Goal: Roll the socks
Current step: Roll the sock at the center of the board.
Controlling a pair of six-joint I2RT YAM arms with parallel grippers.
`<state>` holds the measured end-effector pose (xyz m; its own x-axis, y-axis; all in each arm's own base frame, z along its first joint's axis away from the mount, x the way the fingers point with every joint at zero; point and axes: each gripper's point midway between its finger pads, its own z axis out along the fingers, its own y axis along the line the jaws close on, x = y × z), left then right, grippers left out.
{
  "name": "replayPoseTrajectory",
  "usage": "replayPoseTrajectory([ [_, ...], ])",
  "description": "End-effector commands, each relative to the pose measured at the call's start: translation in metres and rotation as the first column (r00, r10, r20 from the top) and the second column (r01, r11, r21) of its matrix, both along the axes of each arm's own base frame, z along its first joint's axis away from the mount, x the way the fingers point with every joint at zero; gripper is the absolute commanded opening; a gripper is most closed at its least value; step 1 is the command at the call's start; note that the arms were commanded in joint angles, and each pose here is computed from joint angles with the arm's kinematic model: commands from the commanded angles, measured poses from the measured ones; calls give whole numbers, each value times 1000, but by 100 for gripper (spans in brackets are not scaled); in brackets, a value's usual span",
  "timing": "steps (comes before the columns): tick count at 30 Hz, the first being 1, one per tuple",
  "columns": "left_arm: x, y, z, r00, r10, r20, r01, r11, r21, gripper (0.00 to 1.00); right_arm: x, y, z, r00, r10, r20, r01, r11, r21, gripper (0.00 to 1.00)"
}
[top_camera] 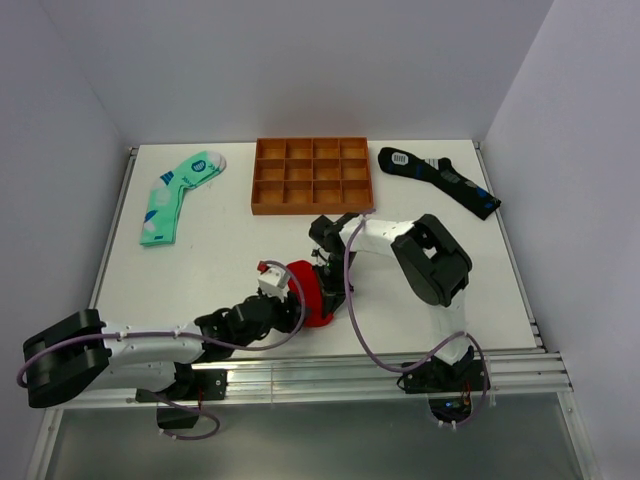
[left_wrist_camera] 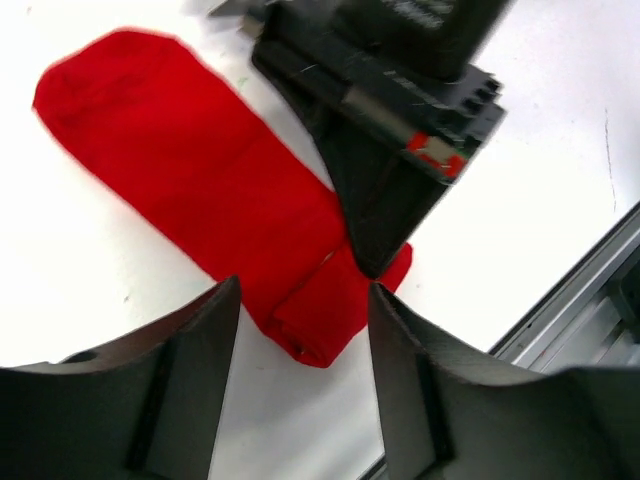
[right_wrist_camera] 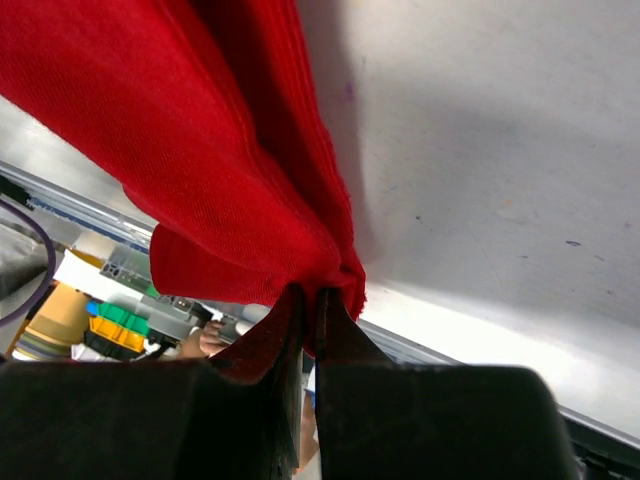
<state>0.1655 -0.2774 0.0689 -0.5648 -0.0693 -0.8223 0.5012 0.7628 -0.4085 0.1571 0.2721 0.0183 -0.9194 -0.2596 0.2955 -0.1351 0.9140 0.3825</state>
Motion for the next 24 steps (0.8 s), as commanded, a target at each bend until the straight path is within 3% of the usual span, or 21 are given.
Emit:
replayPoseTrajectory([
  [1, 7, -9, 21, 991, -34, 132, 28, 998, 47, 55, 3, -17, -15, 999, 34, 16, -32, 994, -102, 0],
  [7, -5, -23, 23, 972, -133, 194, 113, 988, 109, 46, 8, -19, -11, 998, 64, 7, -62, 990, -128, 0],
  [11, -24, -33, 18, 943, -255, 212, 222, 961, 167, 52, 11, -19, -9, 997, 77, 9, -75, 988, -136, 0],
  [16, -24, -36, 16, 920, -323, 222, 263, 929, 262, 60, 15, -17, -6, 996, 84, 15, -82, 988, -133, 0],
  [24, -29, -54, -5, 892, -426, 149, 349, 861, 371, 56, 13, -21, -9, 996, 89, 1, -88, 987, -136, 0],
])
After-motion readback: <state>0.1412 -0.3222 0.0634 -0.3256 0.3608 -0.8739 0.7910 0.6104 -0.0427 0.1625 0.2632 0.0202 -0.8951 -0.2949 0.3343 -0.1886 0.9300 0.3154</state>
